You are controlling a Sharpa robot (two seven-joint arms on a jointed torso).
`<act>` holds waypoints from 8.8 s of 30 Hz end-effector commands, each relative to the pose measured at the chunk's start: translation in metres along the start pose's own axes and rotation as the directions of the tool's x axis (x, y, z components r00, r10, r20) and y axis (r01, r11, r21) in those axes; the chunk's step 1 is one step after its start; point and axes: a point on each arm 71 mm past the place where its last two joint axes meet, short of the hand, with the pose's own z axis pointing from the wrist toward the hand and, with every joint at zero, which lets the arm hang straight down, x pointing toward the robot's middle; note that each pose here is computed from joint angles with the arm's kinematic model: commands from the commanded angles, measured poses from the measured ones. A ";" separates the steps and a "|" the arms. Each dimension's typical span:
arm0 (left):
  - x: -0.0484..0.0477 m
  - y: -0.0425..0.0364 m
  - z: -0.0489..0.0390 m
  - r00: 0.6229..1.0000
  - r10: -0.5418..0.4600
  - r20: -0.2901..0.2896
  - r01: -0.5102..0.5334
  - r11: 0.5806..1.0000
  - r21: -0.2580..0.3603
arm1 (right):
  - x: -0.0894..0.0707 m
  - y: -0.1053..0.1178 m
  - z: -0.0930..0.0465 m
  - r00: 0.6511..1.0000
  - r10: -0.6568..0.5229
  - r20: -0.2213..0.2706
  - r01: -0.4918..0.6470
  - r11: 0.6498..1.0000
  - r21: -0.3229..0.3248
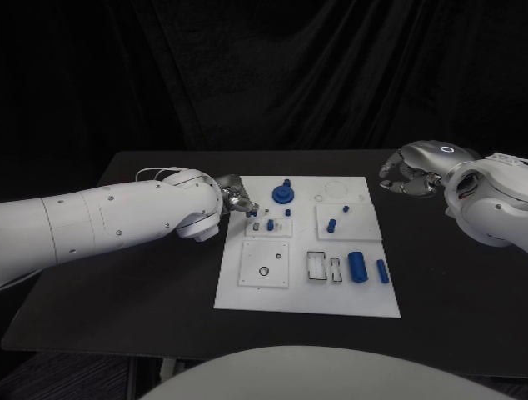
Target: Assemble the parts on the task board
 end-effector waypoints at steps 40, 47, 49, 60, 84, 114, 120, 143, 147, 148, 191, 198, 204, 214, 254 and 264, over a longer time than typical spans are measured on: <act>0.0332 0.0162 0.0010 0.998 -0.061 0.004 0.061 0.997 0.056 | -0.001 -0.005 -0.004 1.000 0.003 0.014 -0.004 1.000 0.030; 0.0348 0.0181 0.0029 0.999 -0.053 -0.012 0.054 0.997 0.058 | 0.000 -0.004 -0.004 1.000 0.003 0.012 -0.003 1.000 0.029; 0.0356 0.0190 0.0034 0.999 -0.050 -0.019 0.051 0.997 0.055 | 0.000 -0.004 -0.003 1.000 0.003 0.012 -0.003 1.000 0.028; 0.0394 0.0232 0.0055 0.998 -0.048 -0.030 0.049 0.998 0.045 | 0.000 -0.004 -0.003 1.000 0.002 0.011 -0.002 1.000 0.026; 0.0394 0.0298 0.0069 0.998 0.063 0.008 -0.063 0.997 0.038 | 0.001 -0.005 -0.003 1.000 -0.002 -0.003 0.002 0.999 0.036; 0.0200 0.0142 -0.0034 0.969 -0.040 0.246 -0.053 0.931 0.360 | -0.001 -0.005 -0.005 1.000 0.003 0.014 -0.004 1.000 0.030; -0.0008 -0.0027 -0.0191 0.933 -0.082 0.351 -0.134 0.825 0.550 | -0.002 -0.006 -0.006 0.999 0.010 0.037 -0.011 1.000 0.020; -0.0119 -0.0620 0.0136 0.900 0.333 0.283 -0.435 0.622 0.651 | -0.003 -0.003 -0.005 0.999 0.013 0.047 -0.013 1.000 -0.005; -0.0081 -0.0644 0.0209 0.873 0.370 0.316 -0.486 0.619 0.617 | -0.003 -0.003 -0.004 0.999 0.011 0.044 -0.011 1.000 -0.004; -0.0074 -0.0647 0.0223 0.870 0.375 0.320 -0.492 0.619 0.612 | -0.003 -0.003 -0.004 0.999 0.011 0.044 -0.011 1.000 -0.005; 0.0204 -0.0661 0.0446 0.813 0.500 0.299 -0.575 0.610 0.545 | 0.000 0.001 -0.002 0.999 0.014 0.048 -0.013 1.000 -0.029; 0.0232 -0.0646 0.0477 0.813 0.503 0.291 -0.574 0.615 0.540 | 0.000 0.001 -0.003 0.999 0.015 0.048 -0.013 0.999 -0.031; 0.0253 -0.0644 0.0491 0.814 0.504 0.289 -0.573 0.617 0.539 | 0.000 0.001 -0.003 0.999 0.015 0.047 -0.013 0.999 -0.030; 0.0277 -0.0642 0.0510 0.815 0.494 0.304 -0.575 0.617 0.538 | 0.000 0.001 -0.004 0.999 0.013 0.037 -0.012 1.000 -0.026; -0.0318 -0.0464 -0.0115 0.783 0.365 0.504 -0.619 0.536 0.574 | 0.002 -0.005 -0.004 1.000 0.015 0.027 -0.015 1.000 -0.005; -0.0240 -0.0193 -0.0030 0.803 0.412 0.430 -0.595 0.588 0.547 | 0.009 -0.007 -0.007 1.000 0.021 0.007 -0.021 1.000 -0.001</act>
